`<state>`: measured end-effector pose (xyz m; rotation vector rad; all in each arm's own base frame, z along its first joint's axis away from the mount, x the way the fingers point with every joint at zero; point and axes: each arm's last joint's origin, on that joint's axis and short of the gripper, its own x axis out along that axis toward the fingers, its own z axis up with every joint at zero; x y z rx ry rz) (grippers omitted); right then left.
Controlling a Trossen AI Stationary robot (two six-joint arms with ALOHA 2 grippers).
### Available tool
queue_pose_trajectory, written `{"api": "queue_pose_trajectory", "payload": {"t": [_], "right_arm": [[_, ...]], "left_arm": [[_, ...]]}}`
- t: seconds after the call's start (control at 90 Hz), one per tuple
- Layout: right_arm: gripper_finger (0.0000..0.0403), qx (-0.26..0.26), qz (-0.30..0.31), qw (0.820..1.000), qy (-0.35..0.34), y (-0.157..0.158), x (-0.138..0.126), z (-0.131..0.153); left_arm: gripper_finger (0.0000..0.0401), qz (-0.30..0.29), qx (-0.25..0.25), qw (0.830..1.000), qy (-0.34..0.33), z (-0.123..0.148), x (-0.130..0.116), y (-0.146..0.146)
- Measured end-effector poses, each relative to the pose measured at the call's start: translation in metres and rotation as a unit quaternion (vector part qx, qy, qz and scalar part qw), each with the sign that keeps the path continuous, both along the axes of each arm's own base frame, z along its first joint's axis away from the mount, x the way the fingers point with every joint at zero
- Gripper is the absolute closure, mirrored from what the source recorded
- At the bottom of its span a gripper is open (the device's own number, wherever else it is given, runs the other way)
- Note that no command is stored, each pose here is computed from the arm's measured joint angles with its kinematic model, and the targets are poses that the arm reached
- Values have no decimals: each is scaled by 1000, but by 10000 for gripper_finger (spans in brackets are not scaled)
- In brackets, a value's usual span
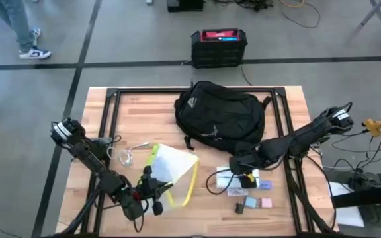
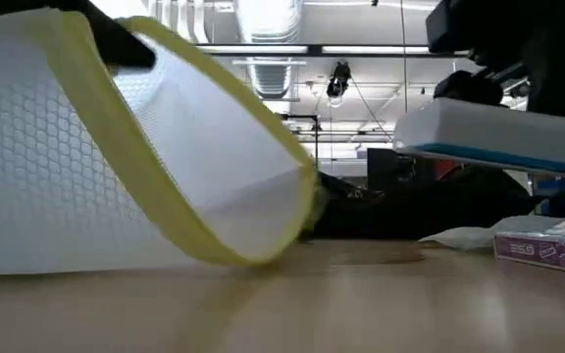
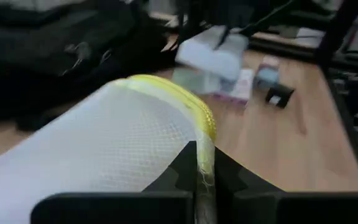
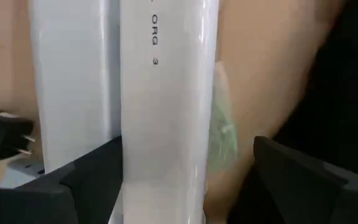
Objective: Unpack backpack
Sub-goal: Remove the white medicine organizer from the yellow green zip bag
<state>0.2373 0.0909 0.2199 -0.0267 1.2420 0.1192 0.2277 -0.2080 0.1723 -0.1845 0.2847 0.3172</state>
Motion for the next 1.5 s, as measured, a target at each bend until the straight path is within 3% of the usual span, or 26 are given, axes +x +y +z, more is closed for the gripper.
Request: {"api": "queue_pose_trajectory", "payload": {"t": [0.078, 0.178, 0.4, 0.611, 0.833, 1.033, 1.256, 1.5], "right_arm": [[77, -2, -2, 1000, 19, 0, -2, -2], [81, 2, -16, 999, -29, 2, 6, 0], [82, -24, -13, 999, -39, 1, 16, -2], [78, -28, 1, 999, 14, -3, 26, -26], [84, -31, -25, 998, 49, -13, 43, -44], [91, -44, -36, 998, 31, -19, 55, -34], [99, -62, -28, 996, -51, -15, 71, 6], [110, -54, -20, 994, -90, -15, 65, 30]], "left_arm": [[401, -3, 16, 1000, -7, 3, 5, 2], [401, 3, 30, 999, -11, 5, 12, 7], [401, 31, 61, 998, -3, 7, 32, 30], [401, 11, 62, 998, -10, 14, 49, 47], [401, -22, 107, 993, -49, 66, 58, 44], [401, -34, 129, 991, -23, 78, 62, 42], [401, -9, 102, 995, 17, 43, 74, 49], [401, 18, 89, 993, 72, 20, 74, 54]]}}
